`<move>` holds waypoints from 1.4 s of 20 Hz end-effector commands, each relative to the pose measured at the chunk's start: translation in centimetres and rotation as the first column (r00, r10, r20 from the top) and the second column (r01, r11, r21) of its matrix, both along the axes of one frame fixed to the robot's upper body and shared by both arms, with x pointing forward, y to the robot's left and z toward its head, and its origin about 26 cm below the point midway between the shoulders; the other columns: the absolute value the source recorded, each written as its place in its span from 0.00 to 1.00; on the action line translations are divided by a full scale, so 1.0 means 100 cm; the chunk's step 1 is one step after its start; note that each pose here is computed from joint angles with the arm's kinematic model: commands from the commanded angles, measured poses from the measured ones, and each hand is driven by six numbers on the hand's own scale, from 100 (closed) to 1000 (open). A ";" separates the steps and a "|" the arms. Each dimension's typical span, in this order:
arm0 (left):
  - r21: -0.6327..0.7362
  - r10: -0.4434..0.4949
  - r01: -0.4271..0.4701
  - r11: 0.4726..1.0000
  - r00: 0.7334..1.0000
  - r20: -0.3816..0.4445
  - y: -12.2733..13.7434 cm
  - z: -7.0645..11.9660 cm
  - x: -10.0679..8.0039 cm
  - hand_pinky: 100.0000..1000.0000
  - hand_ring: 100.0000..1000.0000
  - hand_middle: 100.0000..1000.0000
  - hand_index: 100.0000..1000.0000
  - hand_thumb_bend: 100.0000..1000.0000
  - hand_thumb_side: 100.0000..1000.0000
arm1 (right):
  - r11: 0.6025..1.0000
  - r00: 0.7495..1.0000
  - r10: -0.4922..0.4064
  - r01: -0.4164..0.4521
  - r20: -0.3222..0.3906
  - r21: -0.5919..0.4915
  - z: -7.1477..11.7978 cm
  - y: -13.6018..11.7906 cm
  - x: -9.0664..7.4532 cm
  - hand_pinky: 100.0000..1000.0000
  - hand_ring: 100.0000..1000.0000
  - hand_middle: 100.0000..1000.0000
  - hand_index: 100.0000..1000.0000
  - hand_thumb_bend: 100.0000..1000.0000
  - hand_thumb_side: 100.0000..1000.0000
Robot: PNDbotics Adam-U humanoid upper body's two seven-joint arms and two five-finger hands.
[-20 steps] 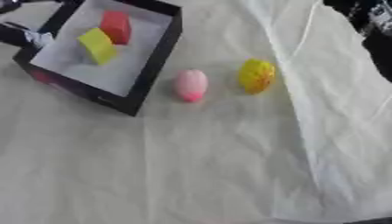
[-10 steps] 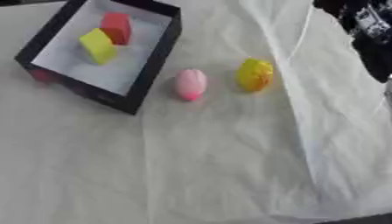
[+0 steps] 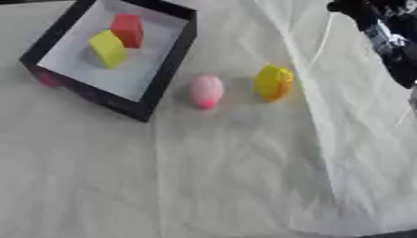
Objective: Pick up objects on the table and place them in the box.
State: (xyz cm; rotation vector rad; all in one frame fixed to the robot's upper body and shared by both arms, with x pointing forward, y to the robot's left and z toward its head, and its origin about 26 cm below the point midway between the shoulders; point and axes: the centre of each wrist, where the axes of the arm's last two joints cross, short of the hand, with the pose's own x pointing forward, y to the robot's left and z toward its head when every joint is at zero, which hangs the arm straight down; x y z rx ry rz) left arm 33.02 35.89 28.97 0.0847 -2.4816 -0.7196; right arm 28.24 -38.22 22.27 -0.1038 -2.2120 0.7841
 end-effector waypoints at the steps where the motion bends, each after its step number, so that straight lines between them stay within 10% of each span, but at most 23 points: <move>1: -0.091 0.040 -0.038 0.995 0.999 0.021 0.002 -0.003 -0.017 0.76 0.72 0.73 0.81 0.00 0.54 | 0.986 0.997 0.008 0.004 0.071 -0.164 0.018 -0.002 -0.006 1.00 0.84 0.79 0.83 0.00 0.27; 13: -0.205 0.091 -0.139 0.969 0.970 -0.227 0.005 -0.073 -0.034 0.76 0.71 0.71 0.80 0.00 0.52 | 0.834 0.983 0.011 0.093 0.185 -0.543 0.032 -0.021 0.001 0.98 0.85 0.81 0.85 0.00 0.11; 25: -0.211 0.096 -0.163 0.964 0.951 -0.295 0.002 -0.082 -0.035 0.76 0.70 0.71 0.79 0.00 0.52 | 0.702 0.988 -0.027 0.128 0.153 -0.701 0.038 -0.036 0.037 0.96 0.86 0.81 0.87 0.00 0.03; 28: -0.212 0.094 -0.162 0.964 0.949 -0.300 0.001 -0.082 -0.034 0.76 0.70 0.71 0.79 0.00 0.52 | 0.664 0.992 -0.027 0.111 0.126 -0.739 0.033 -0.036 0.047 0.96 0.86 0.81 0.88 0.00 0.14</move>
